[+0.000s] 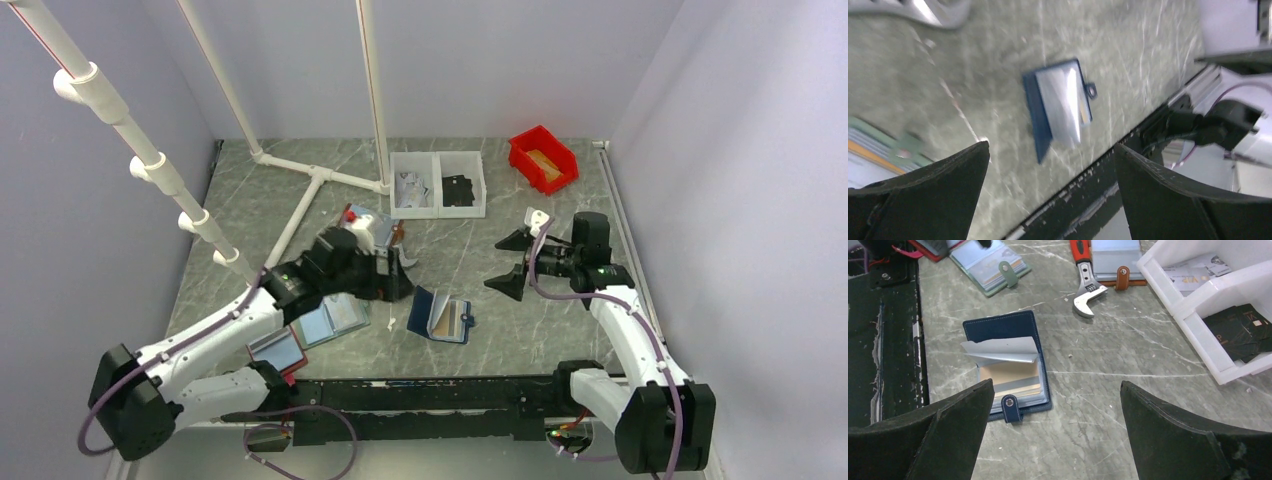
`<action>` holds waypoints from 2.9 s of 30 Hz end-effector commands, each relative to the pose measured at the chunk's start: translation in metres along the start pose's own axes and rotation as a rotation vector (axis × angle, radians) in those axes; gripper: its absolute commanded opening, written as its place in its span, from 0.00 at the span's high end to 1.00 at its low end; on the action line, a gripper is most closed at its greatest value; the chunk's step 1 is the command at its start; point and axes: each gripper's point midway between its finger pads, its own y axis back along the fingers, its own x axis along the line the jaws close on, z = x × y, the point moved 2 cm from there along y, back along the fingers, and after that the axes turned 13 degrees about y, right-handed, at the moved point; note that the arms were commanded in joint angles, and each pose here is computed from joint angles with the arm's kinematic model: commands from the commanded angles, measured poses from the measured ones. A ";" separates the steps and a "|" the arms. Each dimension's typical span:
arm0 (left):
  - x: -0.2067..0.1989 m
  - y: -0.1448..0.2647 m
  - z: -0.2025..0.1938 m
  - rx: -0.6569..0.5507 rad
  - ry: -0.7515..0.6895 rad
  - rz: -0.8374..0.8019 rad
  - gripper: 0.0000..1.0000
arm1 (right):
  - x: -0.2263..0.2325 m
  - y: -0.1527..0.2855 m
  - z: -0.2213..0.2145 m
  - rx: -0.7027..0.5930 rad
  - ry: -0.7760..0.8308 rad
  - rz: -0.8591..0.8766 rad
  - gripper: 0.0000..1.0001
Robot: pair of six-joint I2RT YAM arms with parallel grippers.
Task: Take the credit cards out of the card holder
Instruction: Remove the credit card from the card holder.
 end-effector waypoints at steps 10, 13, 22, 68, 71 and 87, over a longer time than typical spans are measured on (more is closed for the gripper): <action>-0.042 -0.037 -0.067 -0.118 -0.243 0.514 0.01 | -0.004 -0.009 0.007 0.018 0.073 0.030 0.01; -0.035 -0.049 -0.080 -0.112 -0.302 0.644 0.01 | -0.003 -0.009 0.007 0.021 0.073 0.032 0.01; -0.028 -0.083 -0.106 -0.076 -0.368 0.724 0.01 | -0.001 -0.011 0.009 0.018 0.072 0.049 0.01; 0.030 -0.099 -0.129 -0.016 0.094 0.321 1.00 | 0.000 -0.055 -0.073 0.446 -0.110 0.120 0.88; 0.031 -0.100 -0.131 -0.009 0.099 0.315 1.00 | -0.001 -0.058 -0.082 0.496 -0.120 0.111 0.90; 0.033 -0.102 -0.137 0.013 0.103 0.308 1.00 | 0.005 -0.069 -0.105 0.597 -0.167 0.125 0.90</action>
